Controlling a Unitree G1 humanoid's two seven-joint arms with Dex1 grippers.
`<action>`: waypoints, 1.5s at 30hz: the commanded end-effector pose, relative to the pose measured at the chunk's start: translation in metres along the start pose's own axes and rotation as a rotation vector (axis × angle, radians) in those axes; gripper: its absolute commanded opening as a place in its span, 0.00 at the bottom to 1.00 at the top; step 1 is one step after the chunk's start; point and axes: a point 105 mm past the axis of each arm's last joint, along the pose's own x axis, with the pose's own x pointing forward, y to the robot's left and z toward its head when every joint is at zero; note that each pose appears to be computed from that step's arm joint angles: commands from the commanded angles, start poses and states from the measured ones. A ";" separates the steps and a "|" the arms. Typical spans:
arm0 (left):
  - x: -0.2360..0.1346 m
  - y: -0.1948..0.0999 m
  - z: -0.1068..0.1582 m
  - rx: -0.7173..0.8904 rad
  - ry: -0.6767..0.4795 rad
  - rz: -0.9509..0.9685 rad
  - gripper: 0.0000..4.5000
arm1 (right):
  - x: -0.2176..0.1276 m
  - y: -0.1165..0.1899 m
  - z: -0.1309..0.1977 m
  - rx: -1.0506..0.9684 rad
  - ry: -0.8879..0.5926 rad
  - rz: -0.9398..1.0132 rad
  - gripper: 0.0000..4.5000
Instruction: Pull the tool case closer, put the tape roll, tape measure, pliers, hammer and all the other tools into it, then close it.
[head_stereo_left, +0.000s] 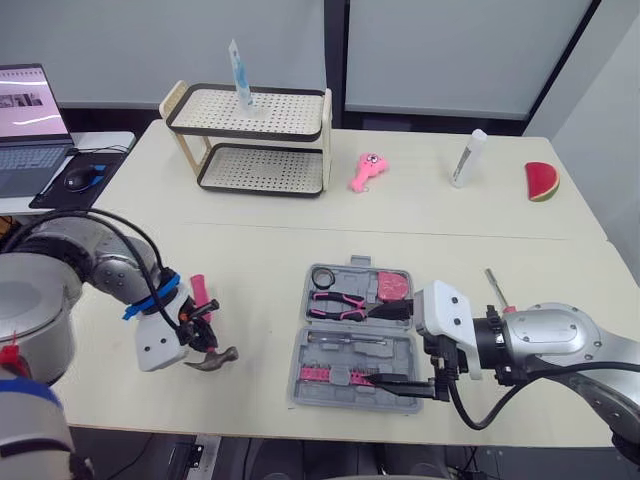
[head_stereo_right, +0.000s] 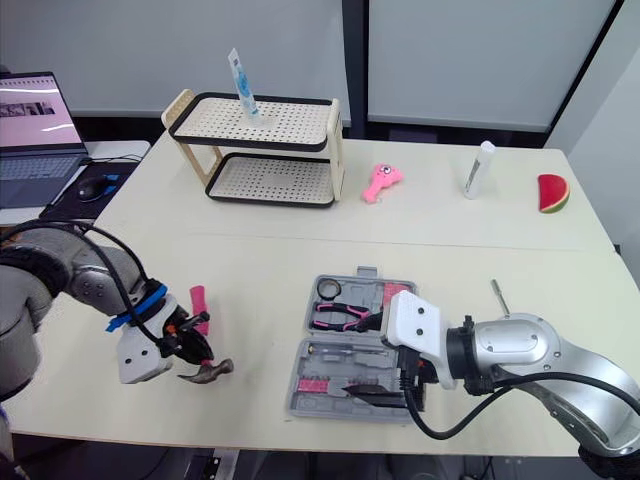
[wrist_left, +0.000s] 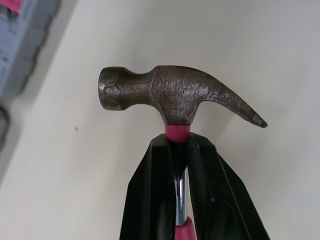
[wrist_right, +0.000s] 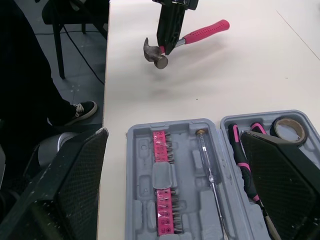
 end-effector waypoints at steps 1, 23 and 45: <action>-0.013 0.019 0.000 -0.176 0.035 0.071 0.01 | 0.000 -0.001 0.004 -0.054 0.001 0.003 1.00; -0.007 0.002 -0.001 -1.320 -0.016 0.453 0.01 | 0.007 -0.006 0.007 -0.119 0.012 0.014 1.00; 0.015 0.072 -0.031 -1.996 -0.004 1.090 0.01 | 0.013 -0.019 -0.001 -0.156 0.050 -0.022 1.00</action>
